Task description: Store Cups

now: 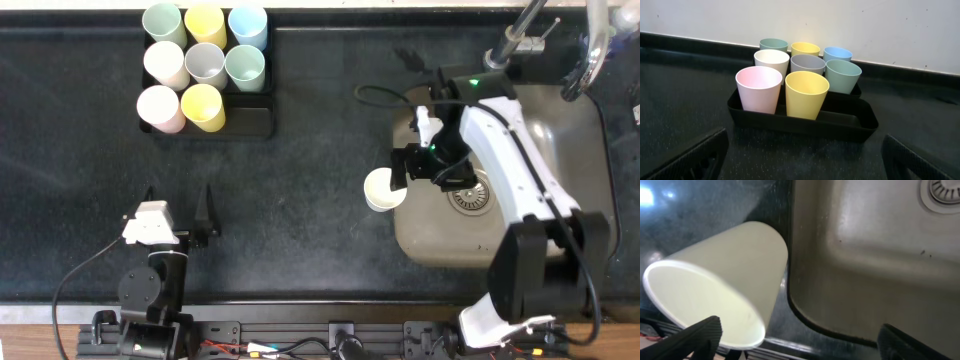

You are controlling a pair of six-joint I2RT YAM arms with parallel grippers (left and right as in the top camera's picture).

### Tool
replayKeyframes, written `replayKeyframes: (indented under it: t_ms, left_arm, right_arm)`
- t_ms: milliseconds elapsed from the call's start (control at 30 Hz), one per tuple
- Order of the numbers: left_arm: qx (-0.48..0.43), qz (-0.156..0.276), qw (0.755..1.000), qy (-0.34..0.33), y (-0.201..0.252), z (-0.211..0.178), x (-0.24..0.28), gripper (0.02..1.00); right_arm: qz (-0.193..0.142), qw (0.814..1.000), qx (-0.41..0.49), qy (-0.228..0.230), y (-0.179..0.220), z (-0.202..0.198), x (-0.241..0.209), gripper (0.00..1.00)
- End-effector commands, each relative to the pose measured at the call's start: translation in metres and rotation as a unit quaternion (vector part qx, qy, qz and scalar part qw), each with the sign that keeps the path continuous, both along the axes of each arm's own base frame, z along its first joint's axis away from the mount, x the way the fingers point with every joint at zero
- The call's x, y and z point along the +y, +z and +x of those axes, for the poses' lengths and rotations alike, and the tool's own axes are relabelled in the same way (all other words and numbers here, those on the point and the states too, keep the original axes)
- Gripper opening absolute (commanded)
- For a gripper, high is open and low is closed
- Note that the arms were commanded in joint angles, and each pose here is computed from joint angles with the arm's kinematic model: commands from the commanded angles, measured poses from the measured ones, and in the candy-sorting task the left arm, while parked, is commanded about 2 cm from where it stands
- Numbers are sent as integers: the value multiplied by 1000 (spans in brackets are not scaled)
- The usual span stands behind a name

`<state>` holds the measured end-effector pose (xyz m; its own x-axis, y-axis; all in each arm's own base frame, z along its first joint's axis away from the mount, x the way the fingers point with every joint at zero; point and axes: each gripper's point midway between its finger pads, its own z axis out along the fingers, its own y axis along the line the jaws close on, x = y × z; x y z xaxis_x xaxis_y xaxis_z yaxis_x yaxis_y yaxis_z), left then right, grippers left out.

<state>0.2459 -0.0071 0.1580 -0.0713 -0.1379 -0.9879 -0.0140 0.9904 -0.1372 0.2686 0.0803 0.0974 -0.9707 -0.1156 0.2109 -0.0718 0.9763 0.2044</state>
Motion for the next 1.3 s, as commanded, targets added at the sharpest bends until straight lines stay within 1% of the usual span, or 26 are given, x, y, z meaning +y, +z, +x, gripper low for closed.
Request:
replayKeyframes:
  t_ms: [33,400,467,500,700,933,1033,1133,1233,1300]
  left_arm:
    - [-1,7,1000,-1,0,0,0,1000]
    - [-1,7,1000,-1,0,0,0,1000]
    - [-1,7,1000,-1,0,0,0,998]
    - [-1,7,1000,-1,0,0,0,1000]
    - [-1,7,1000,-1,0,0,0,1000]
    - [-1,7,1000,-1,0,0,0,1000]
    - [-1,7,1000,-1,0,0,0,1000]
    - [-1,7,1000,-1,0,0,0,1000]
    - [-1,7,1000,-1,0,0,0,1000]
    - [-1,7,1000,-1,0,0,0,1000]
  right_arm:
    - [-2,1000,-14,15,-5,13,6,921]
    - [0,999,-30,26,-13,23,14,371]
    - [1,999,-35,31,-13,24,18,246]
    - [1,999,-37,32,-13,25,20,202]
    - [3,998,-45,36,-13,27,28,51]
    - [5,998,-44,51,-13,23,39,42]
    - [10,996,-64,59,-3,29,50,42]
    - [21,991,-114,67,26,51,66,42]
    - [29,980,-187,57,69,81,84,42]
    - [45,971,-228,48,98,96,97,45]
